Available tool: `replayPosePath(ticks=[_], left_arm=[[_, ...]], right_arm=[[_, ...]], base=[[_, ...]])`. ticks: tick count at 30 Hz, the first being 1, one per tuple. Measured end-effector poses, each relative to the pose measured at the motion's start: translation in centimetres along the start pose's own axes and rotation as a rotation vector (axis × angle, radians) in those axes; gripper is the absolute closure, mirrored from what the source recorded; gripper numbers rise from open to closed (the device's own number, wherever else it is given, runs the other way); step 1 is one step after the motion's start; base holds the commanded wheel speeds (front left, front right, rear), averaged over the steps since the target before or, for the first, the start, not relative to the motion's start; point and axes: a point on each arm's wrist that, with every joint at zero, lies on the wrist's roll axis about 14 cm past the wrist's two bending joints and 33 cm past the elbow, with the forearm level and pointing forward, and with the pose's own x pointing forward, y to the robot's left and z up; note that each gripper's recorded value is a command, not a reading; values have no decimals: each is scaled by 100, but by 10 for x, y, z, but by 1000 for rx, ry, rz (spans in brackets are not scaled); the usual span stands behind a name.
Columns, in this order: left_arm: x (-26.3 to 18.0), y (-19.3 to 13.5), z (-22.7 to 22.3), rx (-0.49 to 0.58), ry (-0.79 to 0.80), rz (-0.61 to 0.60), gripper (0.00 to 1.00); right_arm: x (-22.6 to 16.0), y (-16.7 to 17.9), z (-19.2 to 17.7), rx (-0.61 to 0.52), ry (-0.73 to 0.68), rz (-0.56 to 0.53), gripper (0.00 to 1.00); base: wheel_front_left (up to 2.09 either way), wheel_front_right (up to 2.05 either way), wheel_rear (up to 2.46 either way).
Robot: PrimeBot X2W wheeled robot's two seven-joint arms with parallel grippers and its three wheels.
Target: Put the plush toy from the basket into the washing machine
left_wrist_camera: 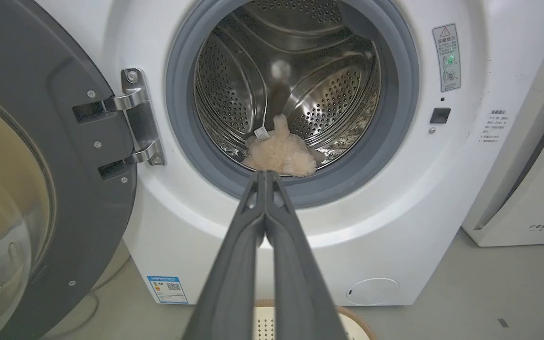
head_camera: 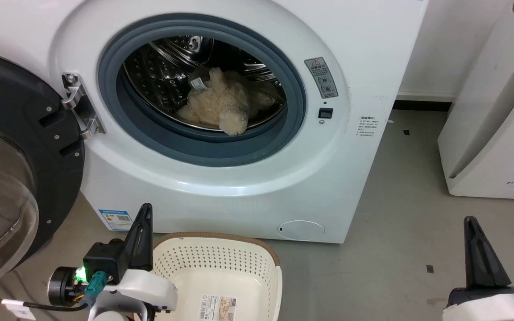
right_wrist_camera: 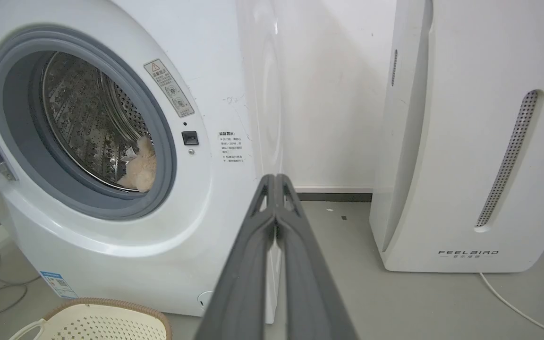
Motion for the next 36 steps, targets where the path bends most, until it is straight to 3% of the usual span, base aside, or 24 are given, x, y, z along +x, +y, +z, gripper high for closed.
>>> replayPosePath(ticks=[36], left_arm=[[0,-8,3,14,28,-18,100]], right_arm=[[-2,8,-5,-31,60,27,100]], base=[[0,0,0]])
